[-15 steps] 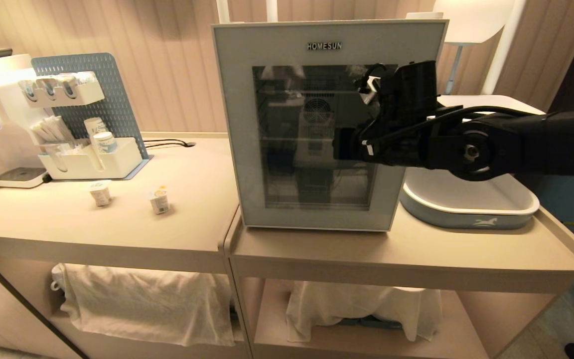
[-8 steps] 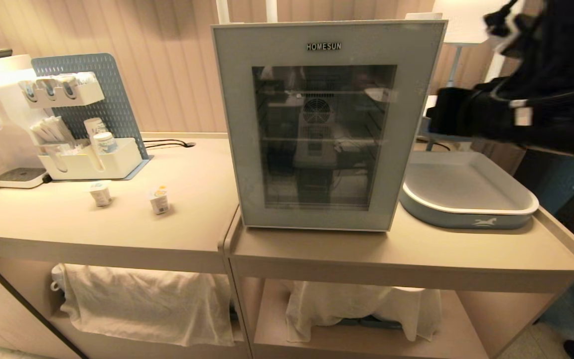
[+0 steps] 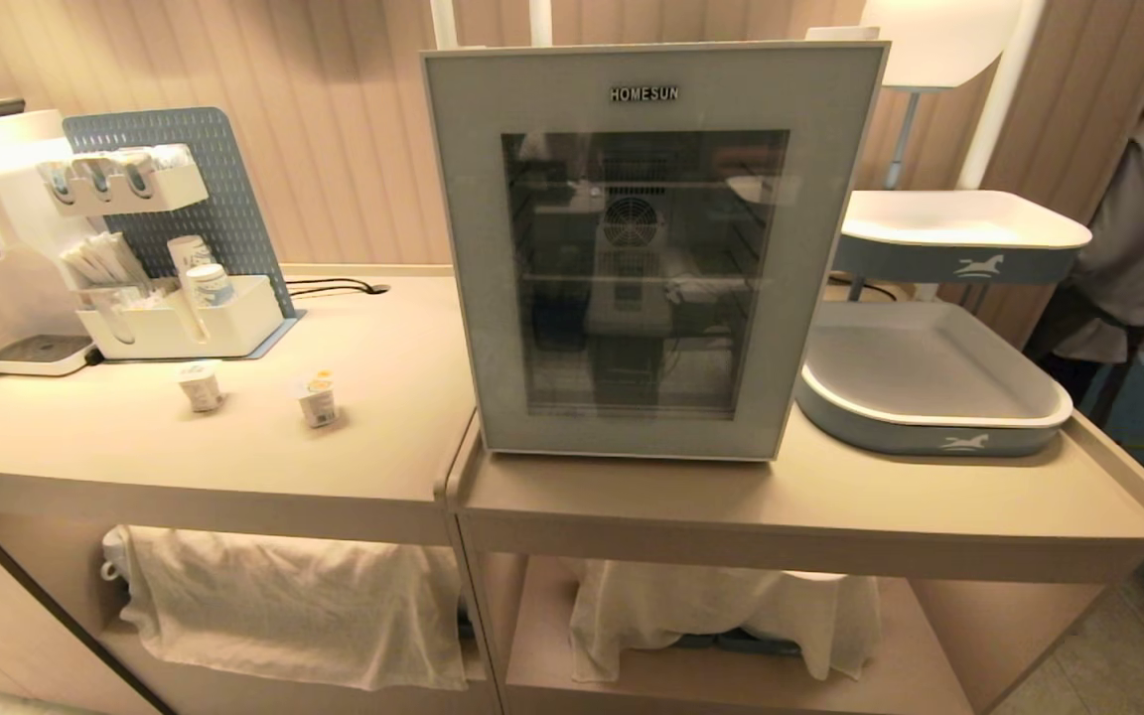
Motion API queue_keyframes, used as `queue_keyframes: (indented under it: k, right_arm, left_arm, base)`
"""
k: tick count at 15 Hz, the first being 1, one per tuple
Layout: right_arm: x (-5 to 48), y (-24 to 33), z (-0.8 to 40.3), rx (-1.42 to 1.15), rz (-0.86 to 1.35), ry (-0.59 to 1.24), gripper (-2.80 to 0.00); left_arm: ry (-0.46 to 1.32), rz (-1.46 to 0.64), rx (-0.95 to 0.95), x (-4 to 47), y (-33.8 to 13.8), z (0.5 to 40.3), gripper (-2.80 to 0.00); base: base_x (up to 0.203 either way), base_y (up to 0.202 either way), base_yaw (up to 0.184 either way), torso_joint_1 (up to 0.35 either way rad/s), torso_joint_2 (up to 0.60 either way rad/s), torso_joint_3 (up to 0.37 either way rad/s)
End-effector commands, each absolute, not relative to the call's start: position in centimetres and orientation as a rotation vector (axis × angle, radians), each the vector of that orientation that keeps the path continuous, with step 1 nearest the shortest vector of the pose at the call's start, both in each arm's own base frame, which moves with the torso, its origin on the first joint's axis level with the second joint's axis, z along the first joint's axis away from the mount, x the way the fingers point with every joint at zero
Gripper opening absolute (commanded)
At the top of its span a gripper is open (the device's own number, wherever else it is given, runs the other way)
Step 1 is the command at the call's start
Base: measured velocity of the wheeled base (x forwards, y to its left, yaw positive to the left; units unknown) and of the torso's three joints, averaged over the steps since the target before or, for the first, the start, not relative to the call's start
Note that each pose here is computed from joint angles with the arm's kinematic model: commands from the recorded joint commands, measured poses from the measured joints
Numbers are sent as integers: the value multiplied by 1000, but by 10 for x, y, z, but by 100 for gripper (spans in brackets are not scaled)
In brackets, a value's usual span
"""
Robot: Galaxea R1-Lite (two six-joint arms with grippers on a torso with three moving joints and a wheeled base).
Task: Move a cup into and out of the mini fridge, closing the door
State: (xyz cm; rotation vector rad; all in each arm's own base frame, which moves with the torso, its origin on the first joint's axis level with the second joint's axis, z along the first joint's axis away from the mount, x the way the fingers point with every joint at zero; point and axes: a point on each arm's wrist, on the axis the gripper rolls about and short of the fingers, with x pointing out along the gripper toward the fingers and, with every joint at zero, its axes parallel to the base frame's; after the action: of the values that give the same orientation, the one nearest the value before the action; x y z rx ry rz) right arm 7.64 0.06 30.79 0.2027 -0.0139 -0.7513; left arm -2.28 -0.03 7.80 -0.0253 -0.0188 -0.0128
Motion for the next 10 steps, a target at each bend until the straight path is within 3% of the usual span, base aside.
queue_keyframes:
  k: [1, 7, 8, 10]
  right_arm:
    - [11, -18, 280, 267, -899, -129, -280]
    - [-33, -18, 183, 256, -975, -122, -280]
    - [-32, -17, 173, 265, -944, -118, -280]
    - [-34, -13, 171, 280, -640, -167, -280]
  left_arm:
    - [-20, -13, -26, -23, 0, 78, -280]
    - [-20, -13, -26, -23, 0, 78, -280]
    - [-20, -13, -26, -23, 0, 78, -280]
    - [-20, -13, -26, -23, 0, 78, -280]
  base:
    - [0, 0, 0, 0, 0, 0]
    - [0, 0, 0, 0, 0, 0]
    - [0, 0, 0, 0, 0, 0]
    - [0, 0, 0, 0, 0, 0]
